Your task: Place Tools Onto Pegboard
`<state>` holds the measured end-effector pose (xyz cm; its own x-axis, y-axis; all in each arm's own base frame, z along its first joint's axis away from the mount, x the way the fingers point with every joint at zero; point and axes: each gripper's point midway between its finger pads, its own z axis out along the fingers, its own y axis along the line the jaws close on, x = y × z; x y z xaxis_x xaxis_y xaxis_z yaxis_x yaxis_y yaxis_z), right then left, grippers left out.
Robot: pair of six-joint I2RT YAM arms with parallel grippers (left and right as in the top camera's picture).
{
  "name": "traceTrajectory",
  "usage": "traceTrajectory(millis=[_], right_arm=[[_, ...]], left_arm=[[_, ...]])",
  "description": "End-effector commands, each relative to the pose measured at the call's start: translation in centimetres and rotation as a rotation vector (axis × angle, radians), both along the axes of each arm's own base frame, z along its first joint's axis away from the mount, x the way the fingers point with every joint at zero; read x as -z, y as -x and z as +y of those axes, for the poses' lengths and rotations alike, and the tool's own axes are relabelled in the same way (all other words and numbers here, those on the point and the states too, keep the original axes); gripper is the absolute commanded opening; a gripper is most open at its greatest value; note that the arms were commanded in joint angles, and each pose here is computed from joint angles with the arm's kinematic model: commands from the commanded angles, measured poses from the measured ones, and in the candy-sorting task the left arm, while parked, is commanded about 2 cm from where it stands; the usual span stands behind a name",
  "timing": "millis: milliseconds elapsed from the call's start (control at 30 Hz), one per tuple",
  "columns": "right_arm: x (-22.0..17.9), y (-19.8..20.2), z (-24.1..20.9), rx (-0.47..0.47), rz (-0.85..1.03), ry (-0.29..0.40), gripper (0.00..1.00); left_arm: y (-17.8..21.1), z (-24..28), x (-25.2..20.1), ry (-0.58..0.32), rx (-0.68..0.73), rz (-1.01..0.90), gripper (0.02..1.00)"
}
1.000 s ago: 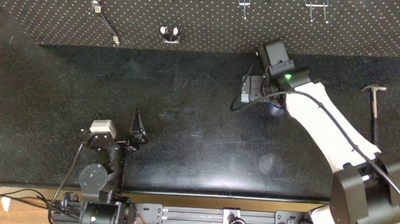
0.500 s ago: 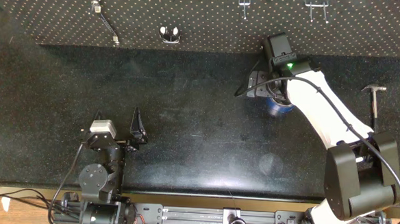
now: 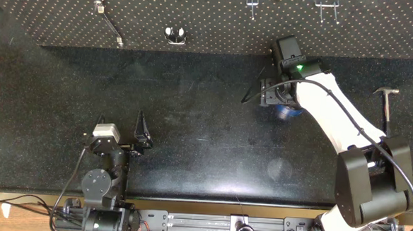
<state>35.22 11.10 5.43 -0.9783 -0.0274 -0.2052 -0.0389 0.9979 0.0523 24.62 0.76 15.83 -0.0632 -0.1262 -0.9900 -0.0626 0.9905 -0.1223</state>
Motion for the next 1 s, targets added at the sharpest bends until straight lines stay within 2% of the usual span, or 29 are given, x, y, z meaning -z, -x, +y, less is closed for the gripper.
traceTrajectory(millis=[33,133,167,367,500,767,1000], right_arm=[[-0.3,-0.3,0.2,-0.036,-0.004,0.001,0.303],[-0.3,-0.1,0.1,-0.047,0.006,0.007,0.106],[-0.3,-0.1,0.1,-0.047,0.005,0.007,0.08],[-0.6,-0.4,0.0,-0.043,-0.014,0.017,0.075],[-3.7,-1.6,1.1,-0.06,-0.137,-0.021,0.075],[-14.0,-0.5,4.8,-0.128,-0.423,-0.142,0.075],[-20.9,-0.7,5.5,-0.102,-0.647,-0.252,0.075]], left_arm=[[0.0,-0.1,0.1,-0.013,0.008,0.0,0.996],[0.0,-0.1,0.1,-0.013,0.008,0.0,0.996],[0.0,-0.1,0.1,-0.013,0.008,0.0,0.996],[0.0,-0.1,0.1,-0.013,0.008,0.0,0.996],[0.0,-0.1,0.1,-0.013,0.008,0.0,0.996],[0.0,-0.1,0.1,-0.013,0.008,0.0,0.996],[0.0,-0.1,0.1,-0.013,0.008,0.0,0.996]])
